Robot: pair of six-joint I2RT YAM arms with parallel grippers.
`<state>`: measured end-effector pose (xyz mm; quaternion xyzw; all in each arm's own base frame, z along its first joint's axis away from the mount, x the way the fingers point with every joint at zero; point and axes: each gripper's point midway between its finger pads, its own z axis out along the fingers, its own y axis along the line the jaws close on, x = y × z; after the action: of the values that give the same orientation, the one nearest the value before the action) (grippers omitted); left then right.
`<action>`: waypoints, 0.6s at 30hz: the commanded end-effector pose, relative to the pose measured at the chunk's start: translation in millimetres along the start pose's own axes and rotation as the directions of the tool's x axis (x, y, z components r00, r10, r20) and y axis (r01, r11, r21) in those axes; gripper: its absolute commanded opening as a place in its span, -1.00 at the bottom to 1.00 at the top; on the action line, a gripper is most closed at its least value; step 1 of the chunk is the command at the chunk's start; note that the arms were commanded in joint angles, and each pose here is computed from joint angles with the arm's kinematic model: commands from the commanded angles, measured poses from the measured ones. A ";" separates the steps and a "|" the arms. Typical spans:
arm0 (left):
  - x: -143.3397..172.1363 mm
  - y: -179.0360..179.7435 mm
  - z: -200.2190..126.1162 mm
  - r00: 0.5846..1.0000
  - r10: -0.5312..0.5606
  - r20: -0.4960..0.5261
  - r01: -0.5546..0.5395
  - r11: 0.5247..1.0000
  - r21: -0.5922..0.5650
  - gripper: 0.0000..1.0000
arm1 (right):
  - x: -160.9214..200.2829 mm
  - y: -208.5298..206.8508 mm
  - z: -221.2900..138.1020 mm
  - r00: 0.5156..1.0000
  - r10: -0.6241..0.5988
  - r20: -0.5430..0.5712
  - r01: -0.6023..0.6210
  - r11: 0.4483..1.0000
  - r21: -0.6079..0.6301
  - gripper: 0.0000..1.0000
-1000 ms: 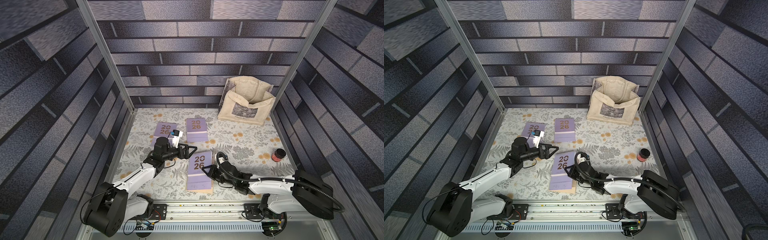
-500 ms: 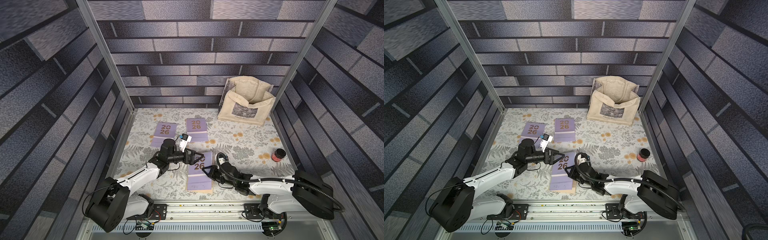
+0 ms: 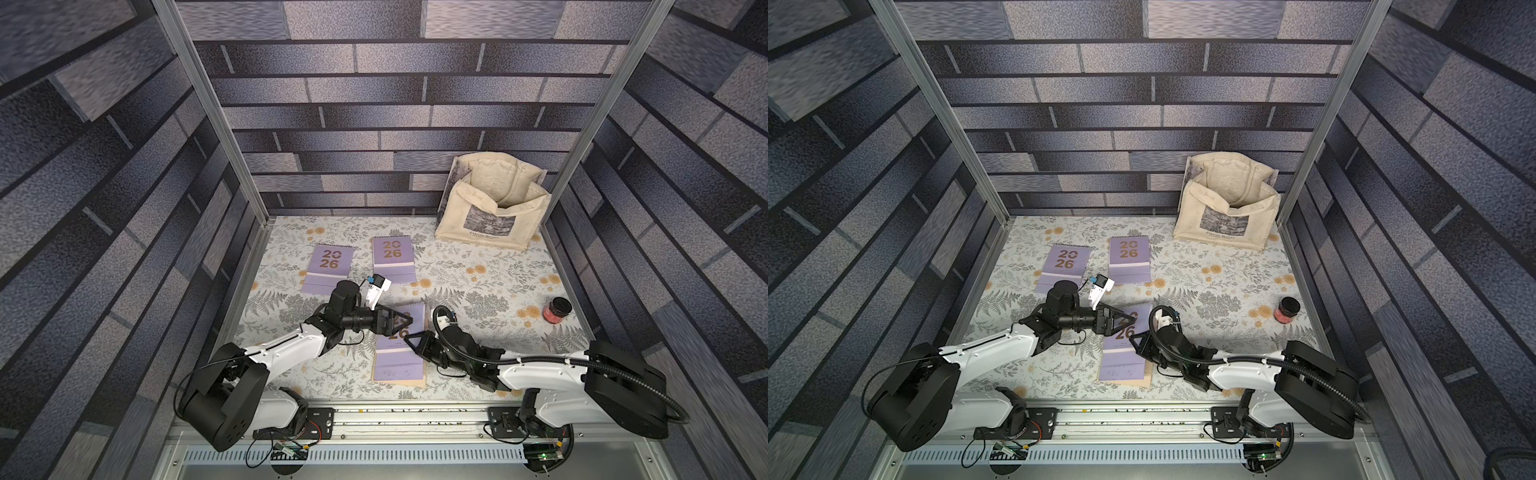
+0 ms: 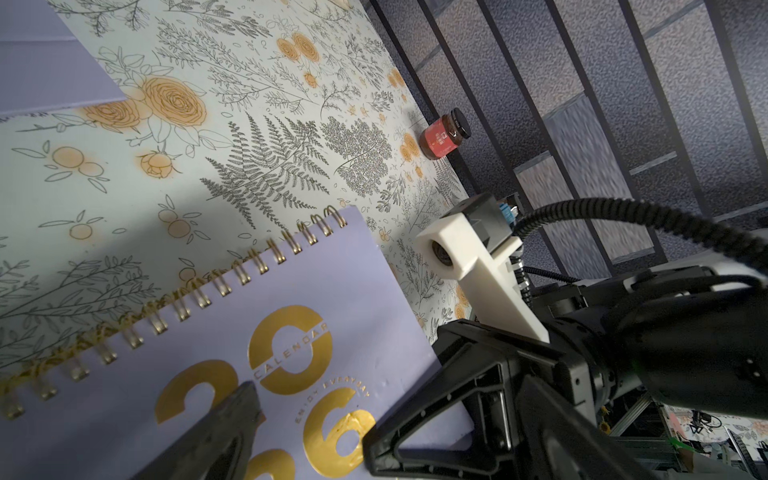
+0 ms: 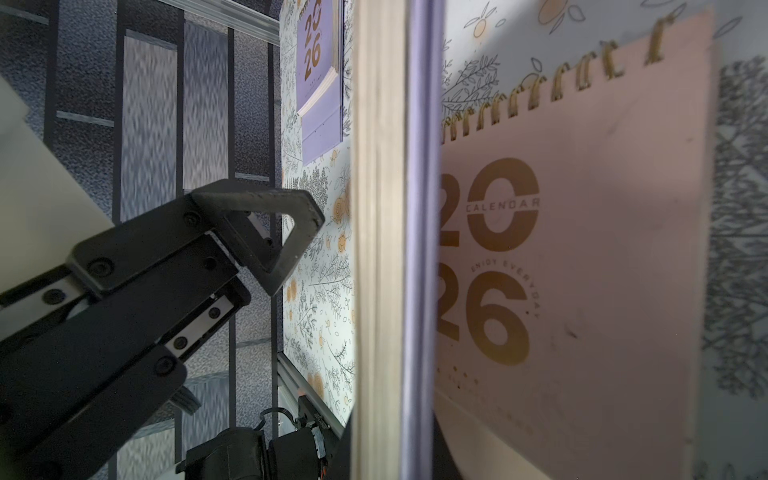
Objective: Stack the calendars
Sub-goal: Place the calendar at the calendar.
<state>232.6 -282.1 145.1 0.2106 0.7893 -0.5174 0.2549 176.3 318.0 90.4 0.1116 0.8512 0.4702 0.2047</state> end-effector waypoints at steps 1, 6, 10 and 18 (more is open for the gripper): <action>0.0 0.2 4.3 1.000 0.011 -0.014 -0.011 1.000 0.004 1.00 | 6.0 -21.5 -1.3 1.000 -0.001 -0.009 0.001 0.997 0.076 -1.00; 3.6 6.0 8.3 1.000 -0.002 -0.027 0.001 1.000 -0.010 1.00 | 7.8 -23.2 -0.2 1.000 -0.004 -0.018 0.006 0.996 0.092 -1.00; 5.4 10.1 9.5 0.999 -0.012 -0.031 0.012 1.000 -0.023 1.00 | 8.7 -25.9 0.4 1.000 -0.004 -0.023 0.006 0.994 0.109 -0.92; 6.4 12.8 9.6 0.999 -0.017 -0.035 0.015 0.999 -0.036 1.00 | 9.8 -33.1 -1.7 1.000 -0.001 -0.028 0.005 0.989 0.146 -0.54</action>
<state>233.6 -283.2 126.9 0.2015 0.8039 -0.5077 0.2352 174.3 314.8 83.2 0.1142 0.8609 0.4544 0.1984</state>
